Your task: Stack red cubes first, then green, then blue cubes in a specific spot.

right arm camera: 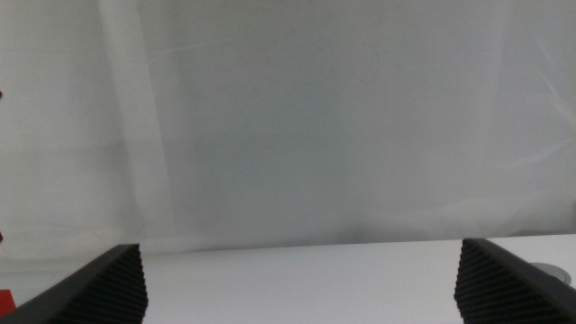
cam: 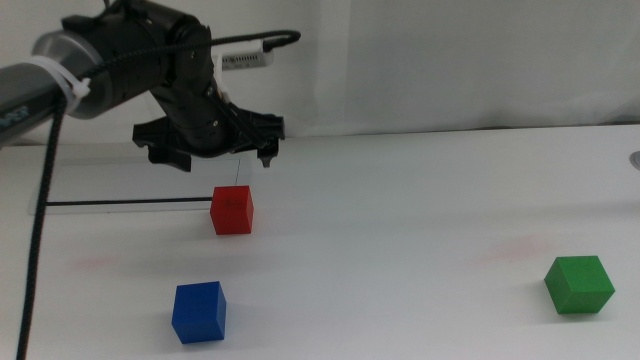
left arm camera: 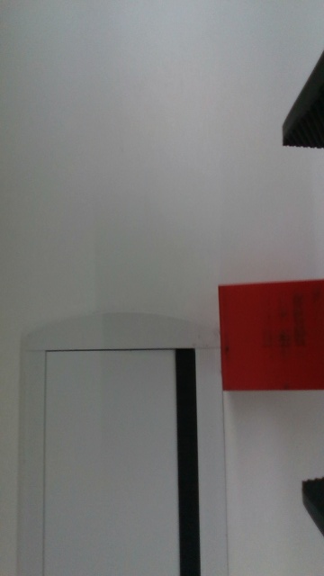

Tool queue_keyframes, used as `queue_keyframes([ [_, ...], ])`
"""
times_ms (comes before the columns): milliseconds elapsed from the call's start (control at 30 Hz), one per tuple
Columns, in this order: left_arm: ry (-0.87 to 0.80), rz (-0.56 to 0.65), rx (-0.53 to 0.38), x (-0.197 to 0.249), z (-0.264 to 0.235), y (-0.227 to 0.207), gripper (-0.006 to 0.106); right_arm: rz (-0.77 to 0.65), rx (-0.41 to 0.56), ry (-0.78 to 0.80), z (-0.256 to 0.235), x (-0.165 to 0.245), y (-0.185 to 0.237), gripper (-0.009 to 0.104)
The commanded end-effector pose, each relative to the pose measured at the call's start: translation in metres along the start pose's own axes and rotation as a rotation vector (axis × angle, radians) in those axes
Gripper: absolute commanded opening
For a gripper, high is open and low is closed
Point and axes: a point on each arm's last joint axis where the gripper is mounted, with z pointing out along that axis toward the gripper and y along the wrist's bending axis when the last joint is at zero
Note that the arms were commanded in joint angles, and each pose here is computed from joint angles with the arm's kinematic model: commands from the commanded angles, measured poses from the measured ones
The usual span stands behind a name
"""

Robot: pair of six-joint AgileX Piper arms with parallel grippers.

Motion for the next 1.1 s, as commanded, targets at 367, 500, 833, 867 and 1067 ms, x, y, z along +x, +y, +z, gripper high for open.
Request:
queue_keyframes([
  [367, 0.083, -0.007, -0.046, 0.004, 0.050, 0.000, 0.090, -0.004, -0.003, -0.002, 0.000, -0.001, 0.000, 0.092],
  [500, 0.087, -0.020, -0.046, 0.005, 0.061, -0.001, 0.090, -0.004, -0.003, -0.002, 0.000, -0.001, 0.000, 0.092],
  [833, 0.115, -0.044, -0.057, 0.010, 0.084, -0.002, 0.090, -0.004, -0.003, -0.004, 0.000, -0.001, 0.000, 0.092],
  [867, 0.118, -0.044, -0.058, 0.010, 0.085, -0.002, 0.090, -0.004, -0.003, -0.004, 0.000, -0.001, 0.000, 0.092],
  [1067, 0.128, -0.042, -0.061, 0.012, 0.094, -0.003, 0.089, -0.004, -0.003, -0.004, 0.000, -0.001, 0.000, 0.092],
])
